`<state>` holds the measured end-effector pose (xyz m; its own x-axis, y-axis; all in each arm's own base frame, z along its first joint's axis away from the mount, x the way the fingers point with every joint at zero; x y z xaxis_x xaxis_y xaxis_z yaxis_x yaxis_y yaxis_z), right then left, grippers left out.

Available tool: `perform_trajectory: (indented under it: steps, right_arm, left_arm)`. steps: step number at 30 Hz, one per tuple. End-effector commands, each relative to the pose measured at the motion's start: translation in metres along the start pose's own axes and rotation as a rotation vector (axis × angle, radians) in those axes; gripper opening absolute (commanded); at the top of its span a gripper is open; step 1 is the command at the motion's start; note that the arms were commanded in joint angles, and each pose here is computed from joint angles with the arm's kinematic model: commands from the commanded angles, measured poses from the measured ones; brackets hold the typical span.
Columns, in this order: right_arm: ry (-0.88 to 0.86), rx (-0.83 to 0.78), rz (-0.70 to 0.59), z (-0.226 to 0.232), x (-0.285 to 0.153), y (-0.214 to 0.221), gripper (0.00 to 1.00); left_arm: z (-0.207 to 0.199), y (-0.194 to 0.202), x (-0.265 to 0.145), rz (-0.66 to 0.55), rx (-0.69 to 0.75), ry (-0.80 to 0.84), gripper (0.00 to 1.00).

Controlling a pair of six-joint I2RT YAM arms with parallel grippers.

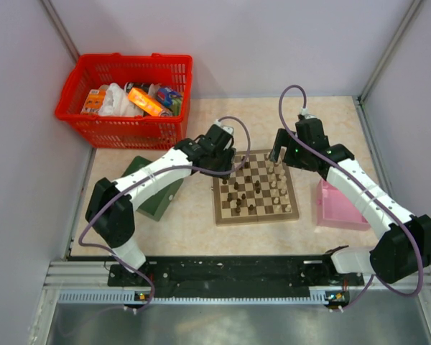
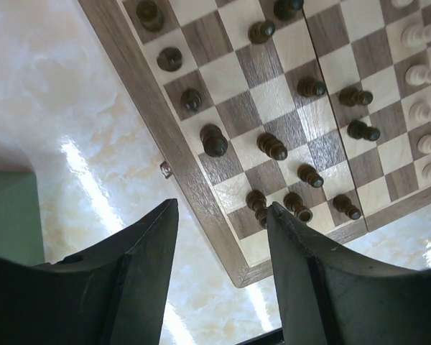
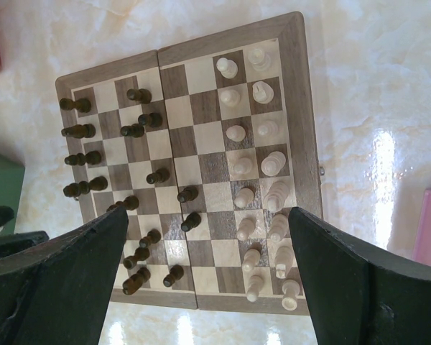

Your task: Set up the chess pieces on the board

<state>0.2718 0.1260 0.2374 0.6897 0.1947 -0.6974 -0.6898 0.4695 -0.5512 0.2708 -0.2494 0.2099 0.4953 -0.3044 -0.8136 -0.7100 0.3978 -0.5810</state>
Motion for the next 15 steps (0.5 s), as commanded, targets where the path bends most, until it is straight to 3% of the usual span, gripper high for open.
perform_trajectory:
  steps: [1,9,15]
  right_arm:
    - [-0.02,0.006,-0.023,0.003,0.001,-0.005,0.93]
    - [-0.022,0.01,-0.017,0.003,0.001,-0.004,0.93]
    - [-0.017,0.016,-0.011,0.002,0.003,-0.003,0.93]
  left_arm:
    - [-0.015,0.003,-0.007,-0.03,0.006,0.033,0.58]
    - [-0.038,0.037,0.004,0.039,0.013,0.092,0.58]
    - [-0.043,0.039,0.01,0.048,0.021,0.101,0.58]
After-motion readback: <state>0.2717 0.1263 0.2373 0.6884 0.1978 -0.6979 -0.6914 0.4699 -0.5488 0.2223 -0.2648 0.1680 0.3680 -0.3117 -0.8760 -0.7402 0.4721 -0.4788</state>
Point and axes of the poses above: each gripper's point midway between its finger pads, its own x axis out along the fingers, its own z axis along the line the jaws close on, y = z × x, the point moved 8 cm from there along -x, back along the fingers, and after that the axes turned 13 degrees about x, right-handed, at the moved point
